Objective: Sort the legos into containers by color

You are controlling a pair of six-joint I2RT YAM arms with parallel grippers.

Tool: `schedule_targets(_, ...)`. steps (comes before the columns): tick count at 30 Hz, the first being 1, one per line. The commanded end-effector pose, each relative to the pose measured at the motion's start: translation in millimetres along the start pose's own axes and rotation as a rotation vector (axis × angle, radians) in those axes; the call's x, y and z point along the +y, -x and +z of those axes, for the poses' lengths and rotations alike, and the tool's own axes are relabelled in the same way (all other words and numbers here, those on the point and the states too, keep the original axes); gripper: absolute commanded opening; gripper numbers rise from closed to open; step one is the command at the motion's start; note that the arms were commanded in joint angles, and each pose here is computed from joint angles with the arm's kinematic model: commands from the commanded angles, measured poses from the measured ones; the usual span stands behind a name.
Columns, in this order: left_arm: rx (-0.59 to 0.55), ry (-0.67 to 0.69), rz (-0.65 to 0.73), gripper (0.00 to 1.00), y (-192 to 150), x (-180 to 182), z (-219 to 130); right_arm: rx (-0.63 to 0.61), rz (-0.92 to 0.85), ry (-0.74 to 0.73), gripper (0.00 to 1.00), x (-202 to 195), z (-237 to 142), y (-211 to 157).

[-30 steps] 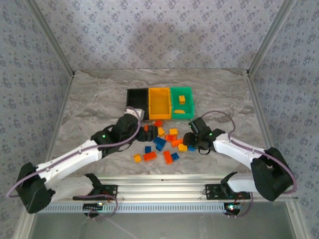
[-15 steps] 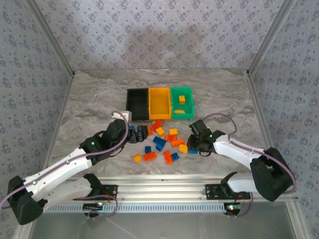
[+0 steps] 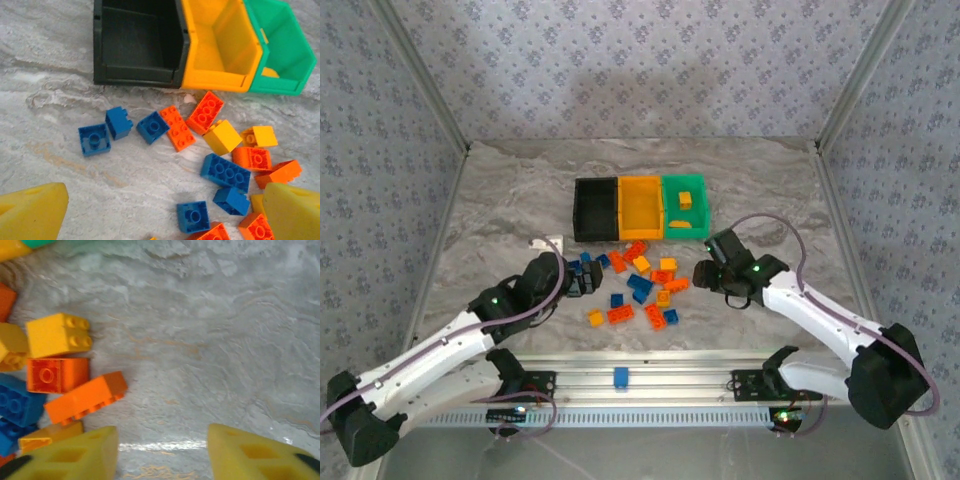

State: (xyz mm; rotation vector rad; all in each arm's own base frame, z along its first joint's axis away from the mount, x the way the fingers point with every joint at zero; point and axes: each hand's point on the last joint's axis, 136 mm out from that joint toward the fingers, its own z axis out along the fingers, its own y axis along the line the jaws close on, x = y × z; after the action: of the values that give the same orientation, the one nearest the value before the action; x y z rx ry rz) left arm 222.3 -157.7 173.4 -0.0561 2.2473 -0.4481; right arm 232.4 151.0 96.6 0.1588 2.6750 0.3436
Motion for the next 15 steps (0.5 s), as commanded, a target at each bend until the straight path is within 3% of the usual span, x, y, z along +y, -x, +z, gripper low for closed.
schedule_targets(1,-0.007,0.032,-0.018,0.99,0,12,-8,0.078,-0.086,0.022,0.61,12,-1,-17)
schedule_targets(6,-0.049,0.037,-0.031,1.0,6,20,-20,0.163,-0.331,0.178,0.65,66,-11,-55)
schedule_targets(9,-0.094,0.05,-0.033,1.0,19,25,-32,0.201,-0.468,0.184,0.7,90,-15,-80)
schedule_targets(15,-0.138,0.08,-0.024,1.0,37,32,-54,0.223,-0.693,0.233,0.71,141,-17,-123)
